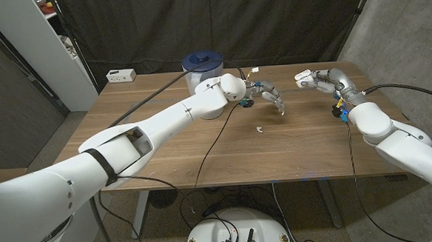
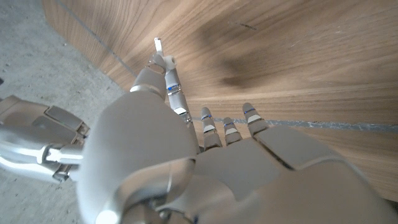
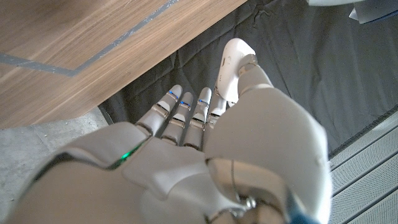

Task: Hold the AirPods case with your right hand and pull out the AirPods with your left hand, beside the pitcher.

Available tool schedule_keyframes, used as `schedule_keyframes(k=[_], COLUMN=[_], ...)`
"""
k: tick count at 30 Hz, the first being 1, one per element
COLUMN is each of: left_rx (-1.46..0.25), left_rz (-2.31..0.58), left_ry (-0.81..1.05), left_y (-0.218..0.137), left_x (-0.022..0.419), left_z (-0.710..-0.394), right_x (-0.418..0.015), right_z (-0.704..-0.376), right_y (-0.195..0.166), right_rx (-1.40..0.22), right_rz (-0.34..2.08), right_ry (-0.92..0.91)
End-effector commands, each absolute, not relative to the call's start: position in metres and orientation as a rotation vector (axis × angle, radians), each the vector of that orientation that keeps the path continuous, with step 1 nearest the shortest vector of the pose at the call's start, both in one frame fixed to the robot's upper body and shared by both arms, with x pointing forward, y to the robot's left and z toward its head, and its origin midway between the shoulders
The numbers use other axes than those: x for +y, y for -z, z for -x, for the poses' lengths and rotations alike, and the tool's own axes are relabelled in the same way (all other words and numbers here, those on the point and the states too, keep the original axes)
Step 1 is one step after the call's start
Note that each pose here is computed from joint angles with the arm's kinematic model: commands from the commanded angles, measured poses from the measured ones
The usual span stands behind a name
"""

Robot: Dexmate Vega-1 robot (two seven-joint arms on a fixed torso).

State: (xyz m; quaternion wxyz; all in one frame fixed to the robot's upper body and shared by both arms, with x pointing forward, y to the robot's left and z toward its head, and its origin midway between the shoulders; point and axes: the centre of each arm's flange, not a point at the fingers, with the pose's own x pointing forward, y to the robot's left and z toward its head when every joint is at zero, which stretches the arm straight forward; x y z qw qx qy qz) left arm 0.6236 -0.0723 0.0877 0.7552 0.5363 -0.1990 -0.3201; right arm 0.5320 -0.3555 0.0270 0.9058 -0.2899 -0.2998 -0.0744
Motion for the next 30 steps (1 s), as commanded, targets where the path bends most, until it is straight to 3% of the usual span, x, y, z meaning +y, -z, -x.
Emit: schedule_keyframes(k=[1, 30], left_rx=[-0.269, -0.274], left_rz=[-1.332, -1.523], left_ry=[0.694, 0.511], left_y=[-0.084, -0.049], left_x=[-0.079, -0.071], left_z=[-0.628, -0.611], right_x=[-0.361, -0.344], right_z=[-0.537, -0.519], right_y=[-0.027, -0.015], right_rx=[-0.607, -0.595], right_rz=[0.596, 0.618], right_ry=[0.144, 0.119])
